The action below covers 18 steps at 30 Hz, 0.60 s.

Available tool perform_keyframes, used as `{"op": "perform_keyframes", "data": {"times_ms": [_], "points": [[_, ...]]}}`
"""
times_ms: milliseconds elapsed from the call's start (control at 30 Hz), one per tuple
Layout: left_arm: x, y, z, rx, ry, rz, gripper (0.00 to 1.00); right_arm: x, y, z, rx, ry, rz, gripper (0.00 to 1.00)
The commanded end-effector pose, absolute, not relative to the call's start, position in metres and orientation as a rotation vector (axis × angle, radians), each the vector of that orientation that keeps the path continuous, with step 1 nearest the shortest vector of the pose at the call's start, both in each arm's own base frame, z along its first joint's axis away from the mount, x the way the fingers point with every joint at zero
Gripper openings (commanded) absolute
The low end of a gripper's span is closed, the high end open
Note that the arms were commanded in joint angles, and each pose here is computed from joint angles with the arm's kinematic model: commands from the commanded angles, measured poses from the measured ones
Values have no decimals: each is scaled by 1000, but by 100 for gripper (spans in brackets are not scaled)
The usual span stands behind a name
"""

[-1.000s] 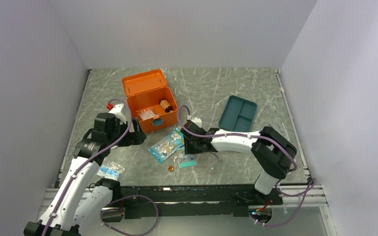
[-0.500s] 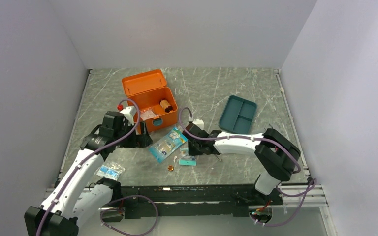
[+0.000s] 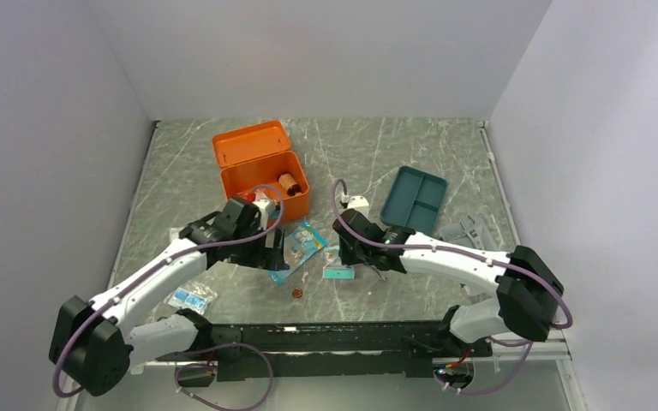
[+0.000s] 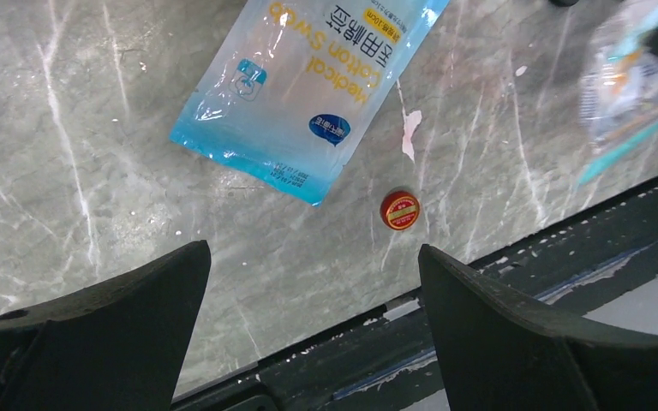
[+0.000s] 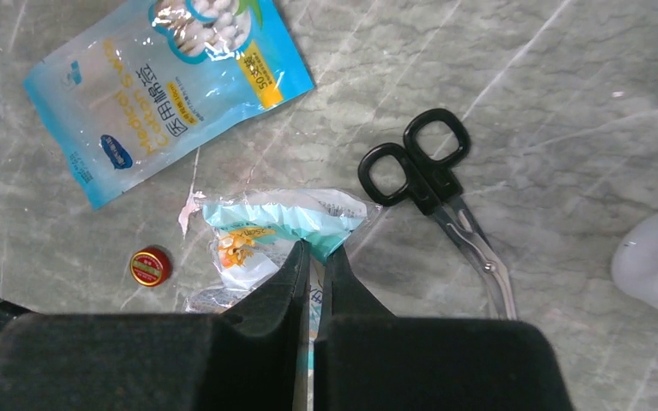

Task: Organize the medicine kit

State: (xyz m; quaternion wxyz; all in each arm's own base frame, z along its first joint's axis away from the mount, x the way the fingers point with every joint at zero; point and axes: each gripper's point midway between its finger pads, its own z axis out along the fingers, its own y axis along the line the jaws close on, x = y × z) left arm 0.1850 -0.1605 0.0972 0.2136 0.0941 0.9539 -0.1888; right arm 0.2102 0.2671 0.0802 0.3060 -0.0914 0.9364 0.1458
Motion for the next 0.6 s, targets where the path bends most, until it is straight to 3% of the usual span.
{"op": "perform_keyframes", "data": {"times_ms": [0,567], "points": [[210,-175,106,281,2584,-479,99,224,259,119,-247,2373,356,0],[255,-205,62,423,2595,-234,99,224,241,186,-226,2230,426,0]]}}
